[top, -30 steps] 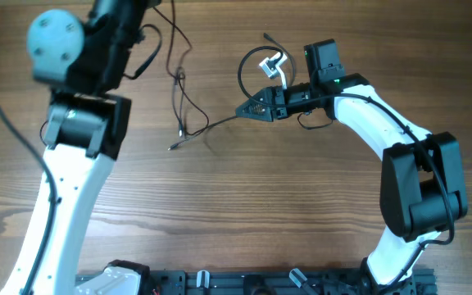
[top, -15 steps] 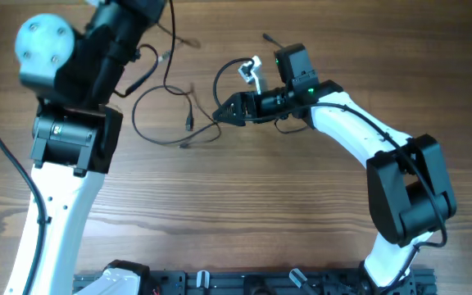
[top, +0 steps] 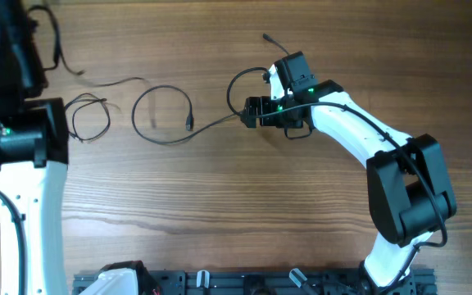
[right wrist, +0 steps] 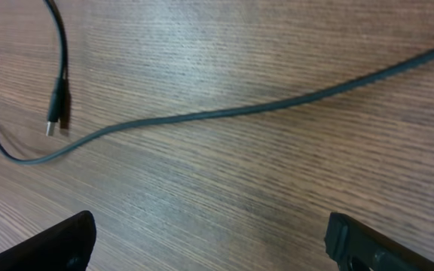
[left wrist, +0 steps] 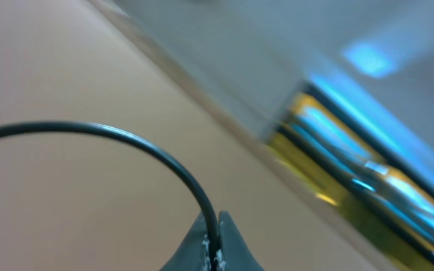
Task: Untangle cables
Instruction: 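Lay the cable on the left pile and open the left gripper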
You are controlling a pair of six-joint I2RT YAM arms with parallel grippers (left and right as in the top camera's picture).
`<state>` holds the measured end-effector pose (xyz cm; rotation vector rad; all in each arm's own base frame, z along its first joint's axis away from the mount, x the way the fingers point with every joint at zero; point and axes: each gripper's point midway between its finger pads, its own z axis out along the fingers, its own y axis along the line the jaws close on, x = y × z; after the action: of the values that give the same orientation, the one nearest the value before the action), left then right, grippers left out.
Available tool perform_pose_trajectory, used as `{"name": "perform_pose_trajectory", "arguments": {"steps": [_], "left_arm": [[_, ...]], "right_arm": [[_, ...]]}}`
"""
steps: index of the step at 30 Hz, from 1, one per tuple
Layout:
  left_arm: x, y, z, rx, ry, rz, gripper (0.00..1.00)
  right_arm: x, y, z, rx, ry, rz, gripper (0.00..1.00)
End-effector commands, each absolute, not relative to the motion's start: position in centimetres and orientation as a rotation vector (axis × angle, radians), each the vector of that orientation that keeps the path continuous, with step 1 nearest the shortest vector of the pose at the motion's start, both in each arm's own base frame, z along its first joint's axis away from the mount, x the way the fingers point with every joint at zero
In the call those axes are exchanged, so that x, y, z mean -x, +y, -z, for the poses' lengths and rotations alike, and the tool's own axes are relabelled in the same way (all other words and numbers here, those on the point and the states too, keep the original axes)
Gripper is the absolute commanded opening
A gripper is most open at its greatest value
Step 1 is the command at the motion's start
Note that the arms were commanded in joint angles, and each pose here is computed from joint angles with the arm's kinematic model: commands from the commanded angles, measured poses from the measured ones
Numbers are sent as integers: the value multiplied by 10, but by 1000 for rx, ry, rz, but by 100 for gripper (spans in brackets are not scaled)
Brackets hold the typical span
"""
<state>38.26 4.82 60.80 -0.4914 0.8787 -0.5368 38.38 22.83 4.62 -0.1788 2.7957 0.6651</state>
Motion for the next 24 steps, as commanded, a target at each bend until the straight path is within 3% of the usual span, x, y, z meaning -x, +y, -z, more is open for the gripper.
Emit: {"name": "perform_pose_trajectory", "arguments": {"steps": [1, 5, 9, 14, 18, 19, 21, 22, 23, 24], "left_arm": [[-424, 149, -501, 845, 1109, 181, 4], [-447, 201, -367, 1069, 1466, -17, 4], [-433, 236, -242, 1283, 1786, -182, 4], [-407, 242, -160, 1423, 2022, -283, 4], [-386, 245, -139, 1490, 2106, -327, 5], [-381, 247, -137, 1506, 2116, -335, 9], [-370, 251, -133, 1539, 2129, -350, 42], [-365, 253, -132, 1556, 2136, -357, 77], [-360, 254, -130, 1570, 2146, -357, 100], [-360, 253, -129, 1558, 2168, -339, 100]], "right_arm": [[-383, 221, -35, 174, 2832, -609, 100], [-383, 221, -35, 176, 2833, -608, 100], [-383, 221, -35, 176, 2832, -607, 100], [-383, 220, -35, 176, 2830, -606, 100], [-383, 221, -35, 176, 2831, -607, 100], [-383, 221, -35, 176, 2831, -607, 100], [-383, 221, -35, 177, 2829, -608, 100], [-383, 221, -35, 176, 2829, -608, 100], [-383, 221, -35, 177, 2828, -608, 100], [-383, 221, -35, 177, 2829, -608, 100]]}}
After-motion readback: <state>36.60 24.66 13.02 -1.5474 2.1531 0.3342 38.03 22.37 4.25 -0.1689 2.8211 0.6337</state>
